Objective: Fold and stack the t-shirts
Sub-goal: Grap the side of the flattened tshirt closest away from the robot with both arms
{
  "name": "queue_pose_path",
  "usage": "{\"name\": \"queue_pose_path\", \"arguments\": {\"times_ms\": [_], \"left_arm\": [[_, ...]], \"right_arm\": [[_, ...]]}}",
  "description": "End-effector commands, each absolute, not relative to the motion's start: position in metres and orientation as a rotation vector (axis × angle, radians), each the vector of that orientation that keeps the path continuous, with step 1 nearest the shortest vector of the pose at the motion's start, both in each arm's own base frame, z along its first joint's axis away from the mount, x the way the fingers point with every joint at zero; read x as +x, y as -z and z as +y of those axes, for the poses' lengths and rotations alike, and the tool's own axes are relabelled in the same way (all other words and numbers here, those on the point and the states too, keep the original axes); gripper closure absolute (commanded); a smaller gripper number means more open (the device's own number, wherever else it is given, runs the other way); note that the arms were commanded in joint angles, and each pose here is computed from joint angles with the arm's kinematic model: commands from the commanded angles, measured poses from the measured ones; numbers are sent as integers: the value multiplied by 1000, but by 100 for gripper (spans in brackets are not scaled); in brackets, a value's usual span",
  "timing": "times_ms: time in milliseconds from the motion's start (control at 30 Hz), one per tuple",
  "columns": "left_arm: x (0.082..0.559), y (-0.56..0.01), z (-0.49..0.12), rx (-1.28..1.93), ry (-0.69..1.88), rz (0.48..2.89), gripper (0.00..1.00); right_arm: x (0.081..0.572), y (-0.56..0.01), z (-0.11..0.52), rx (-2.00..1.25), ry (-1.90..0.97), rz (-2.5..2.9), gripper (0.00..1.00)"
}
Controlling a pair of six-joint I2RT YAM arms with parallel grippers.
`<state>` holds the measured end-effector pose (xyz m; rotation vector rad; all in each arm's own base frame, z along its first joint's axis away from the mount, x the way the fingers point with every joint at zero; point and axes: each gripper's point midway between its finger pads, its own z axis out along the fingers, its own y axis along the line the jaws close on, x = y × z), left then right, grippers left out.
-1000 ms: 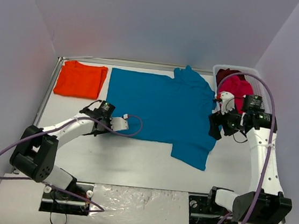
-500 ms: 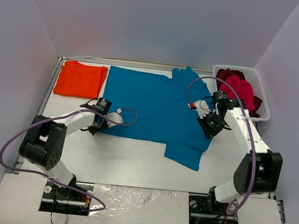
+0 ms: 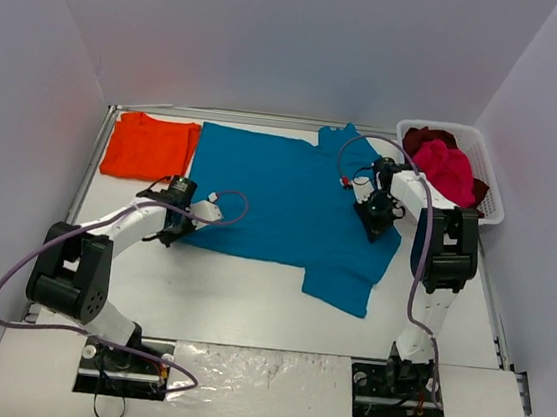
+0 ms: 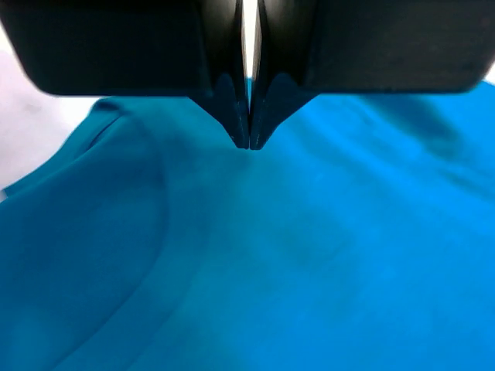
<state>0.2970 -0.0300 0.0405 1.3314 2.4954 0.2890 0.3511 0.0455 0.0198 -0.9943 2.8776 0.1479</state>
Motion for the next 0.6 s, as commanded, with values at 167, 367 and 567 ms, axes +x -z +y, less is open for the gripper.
{"name": "queue_pose_path", "arguments": {"times_ms": [167, 367, 567], "left_arm": [[287, -61, -16, 1277, -265, 2493, 98], [282, -65, -15, 1258, -254, 2498, 98], [276, -67, -19, 1257, -211, 2493, 98]], "right_arm": [[379, -19, 51, -933, -103, 2891, 100], [393, -13, 59, -923, -108, 2887, 100], [405, -6, 64, -916, -115, 2886, 100]]}}
